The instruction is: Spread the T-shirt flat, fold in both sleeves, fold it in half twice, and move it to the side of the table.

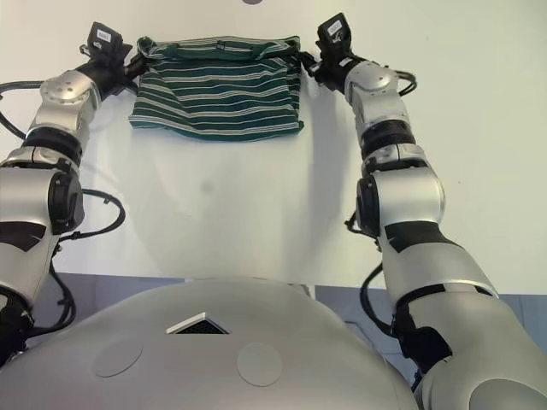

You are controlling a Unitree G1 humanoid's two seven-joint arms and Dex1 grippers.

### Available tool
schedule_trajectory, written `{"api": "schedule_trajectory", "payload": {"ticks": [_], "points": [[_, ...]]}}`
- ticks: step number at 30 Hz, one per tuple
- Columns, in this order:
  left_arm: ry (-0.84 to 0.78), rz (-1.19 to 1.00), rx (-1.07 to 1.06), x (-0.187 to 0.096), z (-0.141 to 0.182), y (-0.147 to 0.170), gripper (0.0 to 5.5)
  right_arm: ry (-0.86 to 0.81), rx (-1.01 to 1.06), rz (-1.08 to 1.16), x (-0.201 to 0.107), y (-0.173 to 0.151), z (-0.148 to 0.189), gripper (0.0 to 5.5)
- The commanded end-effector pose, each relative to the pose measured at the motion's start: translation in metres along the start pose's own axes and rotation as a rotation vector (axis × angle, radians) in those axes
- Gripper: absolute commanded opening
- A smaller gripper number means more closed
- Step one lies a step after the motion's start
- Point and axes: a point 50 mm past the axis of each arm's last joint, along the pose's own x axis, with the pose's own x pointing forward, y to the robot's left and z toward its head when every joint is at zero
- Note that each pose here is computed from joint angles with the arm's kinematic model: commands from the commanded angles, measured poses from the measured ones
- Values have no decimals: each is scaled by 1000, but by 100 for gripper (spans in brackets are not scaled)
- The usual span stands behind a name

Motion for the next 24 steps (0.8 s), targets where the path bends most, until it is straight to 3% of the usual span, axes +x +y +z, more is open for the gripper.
{"api": "schedule_trajectory", "payload": {"ticks": [1, 3, 6, 8, 10, 12, 13, 16, 19, 22, 24], "points": [[74, 199, -482, 4, -2, 4, 244, -102, 396, -65, 2, -5, 15, 284], [56, 302, -836, 0, -5, 12, 279, -170, 339, -81, -2, -15, 25, 321], [59, 398, -1046, -10, -18, 25, 304, -294, -220, -65, -12, -11, 46, 385], [-55, 352, -1039, -13, -7, 36, 322, -424, -629, 33, -19, 18, 56, 422], [-326, 301, -549, -21, 37, 49, 347, -477, -929, 232, -26, 54, 40, 464], [-545, 216, -143, -34, 76, 36, 347, -433, -1161, 375, -34, 67, 12, 510], [-620, 196, -39, -42, 88, 30, 347, -385, -1274, 433, -37, 66, -2, 537], [-724, 167, 139, -63, 104, 20, 347, -229, -1496, 661, -49, 67, -40, 537], [-763, 135, 227, -82, 113, 13, 347, -178, -1347, 918, -76, 102, -54, 537], [-766, -74, 350, -96, 113, -19, 347, -367, -950, 891, -81, 142, -7, 537], [-694, -301, 462, -102, 97, -52, 347, -472, -807, 760, -74, 146, 24, 537]]}}
